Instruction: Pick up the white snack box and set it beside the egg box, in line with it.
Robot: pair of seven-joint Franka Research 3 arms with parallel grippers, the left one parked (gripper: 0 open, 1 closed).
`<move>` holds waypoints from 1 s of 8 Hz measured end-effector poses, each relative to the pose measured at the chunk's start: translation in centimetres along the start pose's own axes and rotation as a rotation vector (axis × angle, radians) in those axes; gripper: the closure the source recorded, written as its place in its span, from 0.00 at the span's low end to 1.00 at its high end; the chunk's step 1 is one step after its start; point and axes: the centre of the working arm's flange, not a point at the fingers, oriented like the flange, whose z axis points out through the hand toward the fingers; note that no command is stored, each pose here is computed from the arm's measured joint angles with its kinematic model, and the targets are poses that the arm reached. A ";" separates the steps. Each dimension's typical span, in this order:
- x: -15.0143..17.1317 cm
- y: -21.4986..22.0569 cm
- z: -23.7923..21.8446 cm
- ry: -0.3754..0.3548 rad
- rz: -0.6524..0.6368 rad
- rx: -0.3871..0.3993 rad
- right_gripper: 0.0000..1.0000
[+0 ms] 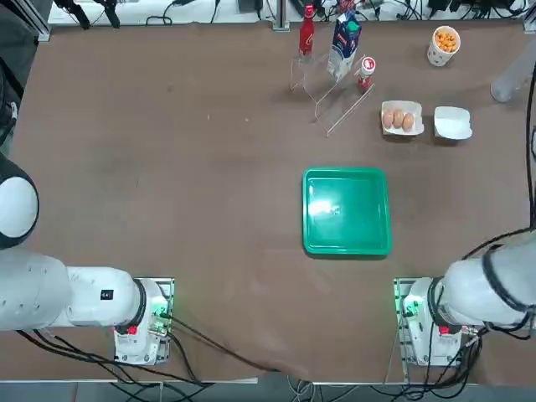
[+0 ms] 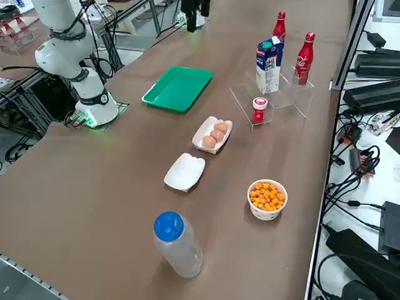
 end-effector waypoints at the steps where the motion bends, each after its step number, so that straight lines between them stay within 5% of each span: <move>1: -0.2 -1.6 0.4 0.005 -0.022 -0.042 0.00; 4: -2.0 -2.7 3.2 0.133 -0.031 -0.047 0.00; 8: -4.2 2.7 3.4 0.178 -0.021 0.024 0.00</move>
